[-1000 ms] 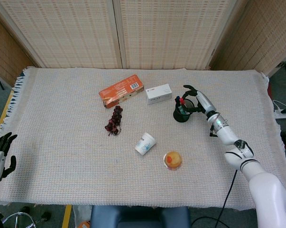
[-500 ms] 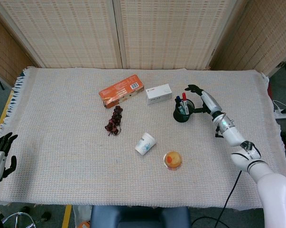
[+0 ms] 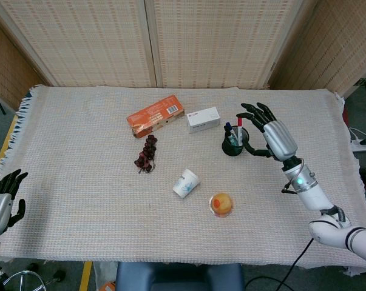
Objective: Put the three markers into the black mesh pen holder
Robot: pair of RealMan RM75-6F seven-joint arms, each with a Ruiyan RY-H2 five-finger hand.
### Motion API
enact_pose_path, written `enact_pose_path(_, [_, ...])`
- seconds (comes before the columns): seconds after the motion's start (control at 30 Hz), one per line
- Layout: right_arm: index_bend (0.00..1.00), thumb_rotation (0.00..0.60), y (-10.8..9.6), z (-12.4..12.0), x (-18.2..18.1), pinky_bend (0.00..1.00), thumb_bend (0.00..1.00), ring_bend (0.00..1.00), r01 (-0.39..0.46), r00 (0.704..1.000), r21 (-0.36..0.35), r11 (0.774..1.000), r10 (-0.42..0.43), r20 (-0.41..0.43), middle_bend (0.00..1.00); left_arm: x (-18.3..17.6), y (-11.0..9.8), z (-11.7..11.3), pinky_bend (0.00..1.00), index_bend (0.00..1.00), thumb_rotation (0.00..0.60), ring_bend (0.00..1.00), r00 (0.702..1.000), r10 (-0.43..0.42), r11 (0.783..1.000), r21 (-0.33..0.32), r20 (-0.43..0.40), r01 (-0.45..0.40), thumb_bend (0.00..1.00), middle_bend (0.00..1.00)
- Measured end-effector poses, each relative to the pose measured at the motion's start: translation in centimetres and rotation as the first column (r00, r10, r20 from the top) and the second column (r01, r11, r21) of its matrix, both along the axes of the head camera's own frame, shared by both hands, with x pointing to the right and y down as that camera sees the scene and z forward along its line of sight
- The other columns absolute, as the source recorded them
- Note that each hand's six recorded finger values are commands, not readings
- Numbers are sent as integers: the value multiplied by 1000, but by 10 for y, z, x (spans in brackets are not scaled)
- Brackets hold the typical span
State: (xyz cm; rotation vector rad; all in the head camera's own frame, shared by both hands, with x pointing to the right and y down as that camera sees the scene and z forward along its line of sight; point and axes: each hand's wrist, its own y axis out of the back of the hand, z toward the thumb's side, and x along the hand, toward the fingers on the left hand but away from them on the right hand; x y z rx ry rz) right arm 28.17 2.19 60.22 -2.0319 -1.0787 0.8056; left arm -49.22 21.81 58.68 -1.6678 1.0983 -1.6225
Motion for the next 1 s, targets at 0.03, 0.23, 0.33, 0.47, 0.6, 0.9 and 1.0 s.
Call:
enact_pose_path(0.03, [230,600,9,-6,-1,0,357,130,4,999,25,1000,-3,-39,71,2,0,1,104,98,600,0,1000,5,1000,-4,-1,-5,605,0])
enact_pose_path(0.23, [213,600,71,-29,6,0,357,131,-3,940,132,991,47,-338,71,8,1,1,103,98,600,0,1000,22,1000,-4,-10,-22,607,0])
enact_pose_path(0.33, [214,600,105,-26,28,0,357,131,-65,879,105,992,107,-465,71,9,1,-1,103,98,600,0,1000,23,1000,0,-13,-23,606,0])
enact_pose_path(0.47, [212,600,151,-11,70,0,357,129,-192,777,39,981,176,-605,69,9,1,-3,103,98,600,0,1000,24,1000,3,-18,-24,605,0])
enact_pose_path(0.6, [198,600,169,-1,102,0,357,126,-267,704,32,963,218,-677,68,9,1,-3,103,98,600,0,999,26,1000,3,-24,-26,604,0])
enact_pose_path(0.9, [156,600,180,1,155,0,357,99,-391,654,55,919,319,-686,65,11,1,-4,103,98,600,0,999,31,1000,3,-24,-31,604,0])
enact_pose_path(1.0, [150,600,179,-1,165,0,357,66,-421,654,61,905,349,-671,49,10,1,-4,103,98,600,0,999,29,1000,5,-21,-29,604,0])
